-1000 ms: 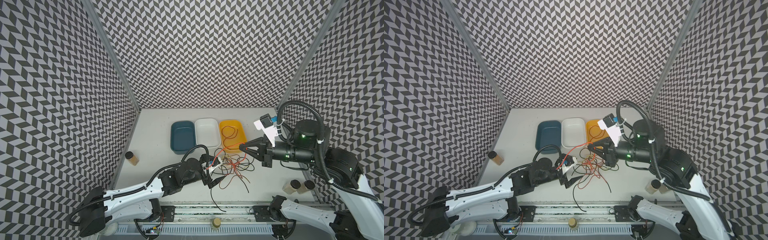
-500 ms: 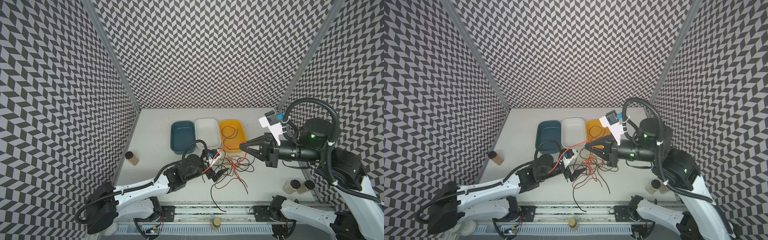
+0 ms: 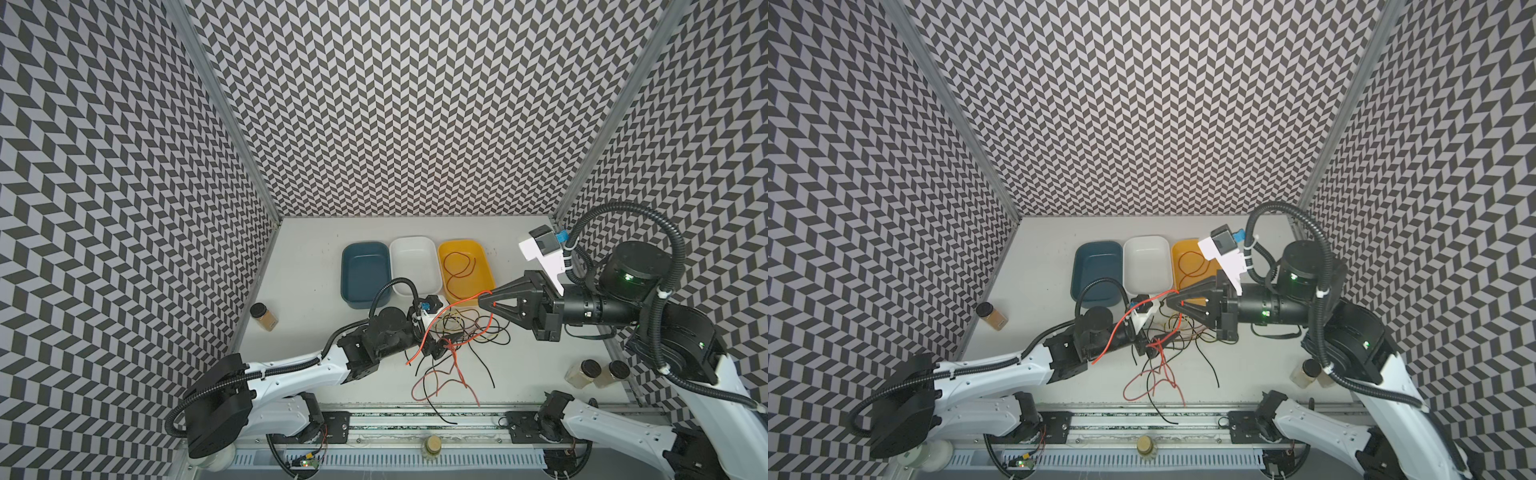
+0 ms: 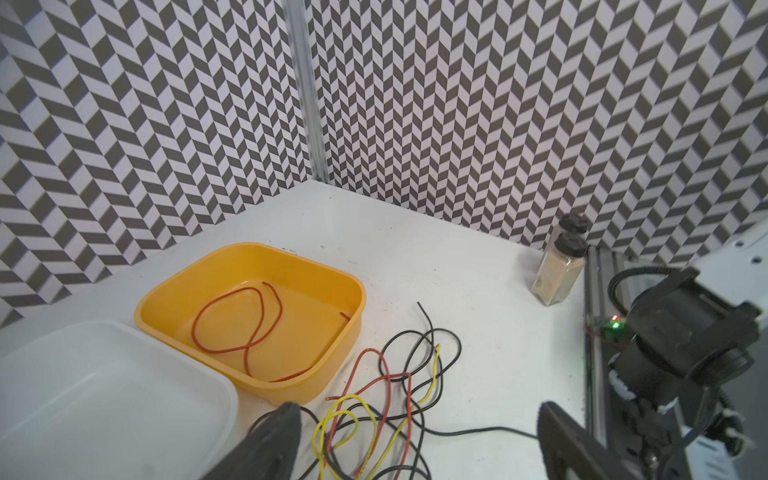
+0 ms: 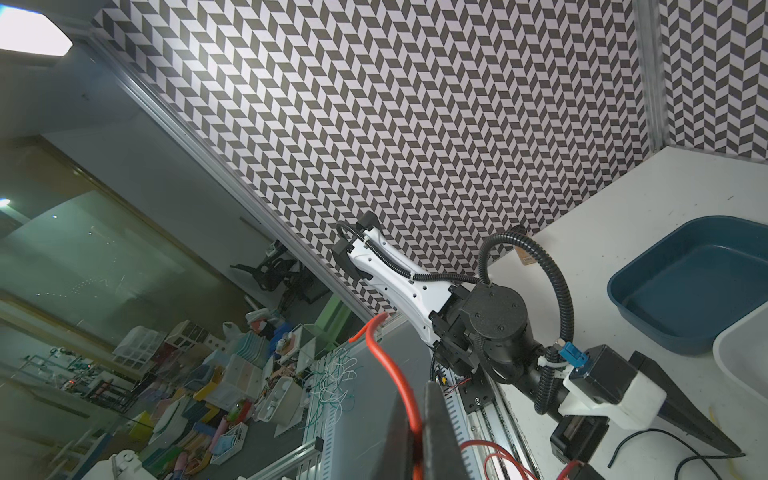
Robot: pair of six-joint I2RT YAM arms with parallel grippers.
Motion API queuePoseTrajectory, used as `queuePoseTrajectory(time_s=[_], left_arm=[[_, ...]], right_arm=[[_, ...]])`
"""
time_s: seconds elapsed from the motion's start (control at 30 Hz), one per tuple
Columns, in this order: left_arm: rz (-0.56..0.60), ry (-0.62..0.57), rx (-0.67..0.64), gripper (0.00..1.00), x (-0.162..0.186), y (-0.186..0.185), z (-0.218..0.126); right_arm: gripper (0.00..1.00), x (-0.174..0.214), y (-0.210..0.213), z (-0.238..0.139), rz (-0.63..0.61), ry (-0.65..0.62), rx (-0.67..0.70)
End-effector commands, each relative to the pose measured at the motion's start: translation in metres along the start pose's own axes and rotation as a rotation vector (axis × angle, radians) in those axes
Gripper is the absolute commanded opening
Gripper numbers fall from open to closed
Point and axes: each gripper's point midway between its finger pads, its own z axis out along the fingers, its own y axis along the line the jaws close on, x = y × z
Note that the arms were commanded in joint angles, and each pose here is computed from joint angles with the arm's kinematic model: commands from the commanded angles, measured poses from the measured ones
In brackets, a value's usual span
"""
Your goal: Untangle the cables
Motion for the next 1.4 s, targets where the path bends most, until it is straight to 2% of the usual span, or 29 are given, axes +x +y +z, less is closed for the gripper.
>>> queuePoseTrajectory(time_s=[0.0,0.17,0.23,0.3,0.33,0.43,0.7,0.83,1.0,1.13,1.2,1.27,1.37], left_arm=[[0.007,-0.057,-0.034,0.74,-0.011,0.006,-0.007],[0.006,-0.007,-0.028,0.45,-0.007,0.005,-0.006],[0.019,0.020,-0.030,0.28,-0.005,0.006,-0.005],[0.023,0.045,-0.057,0.07,-0.002,0.011,-0.003],[0.022,0.059,-0.065,0.01,-0.001,0.012,-0.003],[0.021,0.086,-0.083,0.00,-0.002,0.015,-0.003],[0.023,0.160,-0.170,0.00,0.003,0.031,-0.005],[0.023,0.170,-0.187,0.00,-0.007,0.033,-0.011],[0.055,0.101,-0.271,0.00,-0.037,0.044,-0.046],[0.108,0.029,-0.363,0.00,-0.057,0.055,-0.077],[0.115,0.035,-0.415,0.00,-0.066,0.061,-0.089],[0.091,0.064,-0.475,0.00,-0.076,0.071,-0.103],[-0.012,0.118,-0.562,0.00,-0.078,0.089,-0.127]], right_arm=[[0.00,-0.010,0.009,-0.005,-0.058,-0.046,-0.018],[0.00,-0.009,-0.011,-0.010,-0.071,-0.065,0.106],[0.00,-0.010,-0.021,-0.015,-0.077,-0.087,0.174],[0.00,-0.013,-0.035,-0.024,-0.076,-0.125,0.274],[0.00,-0.015,-0.040,-0.029,-0.077,-0.142,0.313],[0.00,-0.020,-0.064,-0.052,-0.064,-0.220,0.495],[0.00,-0.021,-0.090,-0.116,-0.039,-0.396,0.797],[0.00,-0.015,-0.098,-0.152,-0.026,-0.448,0.953],[0.00,0.000,-0.110,-0.190,-0.011,-0.467,1.139],[0.00,0.006,-0.112,-0.212,-0.016,-0.486,1.232],[0.00,0.008,-0.114,-0.219,-0.024,-0.486,1.268],[0.00,0.010,-0.114,-0.226,-0.031,-0.484,1.304],[0.00,0.013,-0.116,-0.231,-0.035,-0.482,1.330]])
